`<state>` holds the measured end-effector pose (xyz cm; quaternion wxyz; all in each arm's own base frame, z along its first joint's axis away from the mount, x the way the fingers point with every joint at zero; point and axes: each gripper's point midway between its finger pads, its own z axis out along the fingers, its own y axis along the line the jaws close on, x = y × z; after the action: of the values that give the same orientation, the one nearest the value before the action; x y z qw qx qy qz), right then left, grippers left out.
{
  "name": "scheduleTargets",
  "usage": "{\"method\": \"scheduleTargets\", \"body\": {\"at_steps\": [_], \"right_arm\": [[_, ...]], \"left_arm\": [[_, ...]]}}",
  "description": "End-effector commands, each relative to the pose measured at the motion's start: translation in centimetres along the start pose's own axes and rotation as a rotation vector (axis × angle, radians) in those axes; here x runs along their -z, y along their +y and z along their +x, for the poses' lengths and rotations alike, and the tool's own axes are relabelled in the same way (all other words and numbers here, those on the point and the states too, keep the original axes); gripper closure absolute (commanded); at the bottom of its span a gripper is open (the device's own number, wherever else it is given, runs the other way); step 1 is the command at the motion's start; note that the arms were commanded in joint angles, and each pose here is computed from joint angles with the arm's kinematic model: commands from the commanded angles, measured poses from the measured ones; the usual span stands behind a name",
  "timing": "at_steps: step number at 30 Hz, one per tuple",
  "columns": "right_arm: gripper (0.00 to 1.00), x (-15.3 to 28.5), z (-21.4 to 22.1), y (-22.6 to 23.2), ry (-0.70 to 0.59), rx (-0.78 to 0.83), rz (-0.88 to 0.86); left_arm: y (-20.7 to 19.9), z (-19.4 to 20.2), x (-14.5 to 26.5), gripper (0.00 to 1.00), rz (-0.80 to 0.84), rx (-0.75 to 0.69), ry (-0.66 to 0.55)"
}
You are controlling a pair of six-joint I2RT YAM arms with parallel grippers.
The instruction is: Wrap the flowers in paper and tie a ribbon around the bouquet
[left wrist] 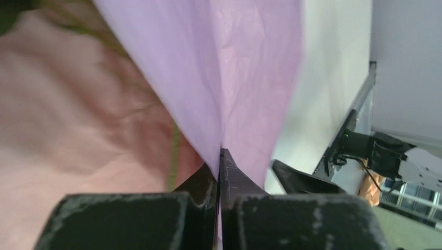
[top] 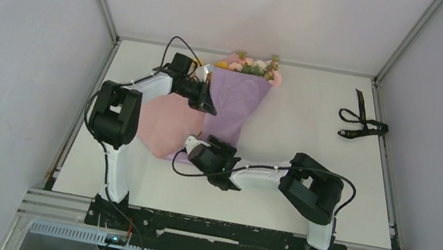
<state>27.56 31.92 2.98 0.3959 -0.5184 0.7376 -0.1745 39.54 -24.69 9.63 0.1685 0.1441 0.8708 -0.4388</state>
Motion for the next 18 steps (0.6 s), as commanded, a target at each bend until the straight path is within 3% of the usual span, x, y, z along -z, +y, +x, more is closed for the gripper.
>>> {"method": "scheduleTargets", "body": {"at_steps": [1, 4, 8, 10, 13, 16, 18], "right_arm": [[0.20, 3.8, -1.6, 0.1, -0.081, 0.111, -0.044], [0.16, 5.9, -1.7, -0.9, -0.111, 0.122, -0.065], [0.09, 9.8, -3.1, -2.9, -0.251, 0.029, -0.146], [0.02, 11.2, -4.4, -4.4, -0.349, -0.114, -0.204], [0.00, 11.7, -6.3, -7.4, -0.495, -0.455, -0.332], [0.00, 11.0, -8.2, -9.2, -0.610, -0.769, -0.590], [0.13, 8.9, -8.6, -9.8, -0.609, -0.889, -0.685]], "left_arm": [[4.5, 1.1, 1.3, 1.00, -0.135, 0.082, -0.011], [5.6, 2.2, 0.7, 1.00, -0.148, 0.118, 0.008], [6.2, 2.8, 0.3, 1.00, -0.145, 0.142, 0.010], [6.3, 3.0, 0.3, 1.00, -0.149, 0.141, 0.005], [6.3, 3.4, 0.4, 1.00, -0.151, 0.152, -0.001], [6.2, 3.9, 0.5, 1.00, -0.150, 0.155, -0.007], [6.1, 3.9, 0.6, 1.00, -0.150, 0.147, -0.013]]}}
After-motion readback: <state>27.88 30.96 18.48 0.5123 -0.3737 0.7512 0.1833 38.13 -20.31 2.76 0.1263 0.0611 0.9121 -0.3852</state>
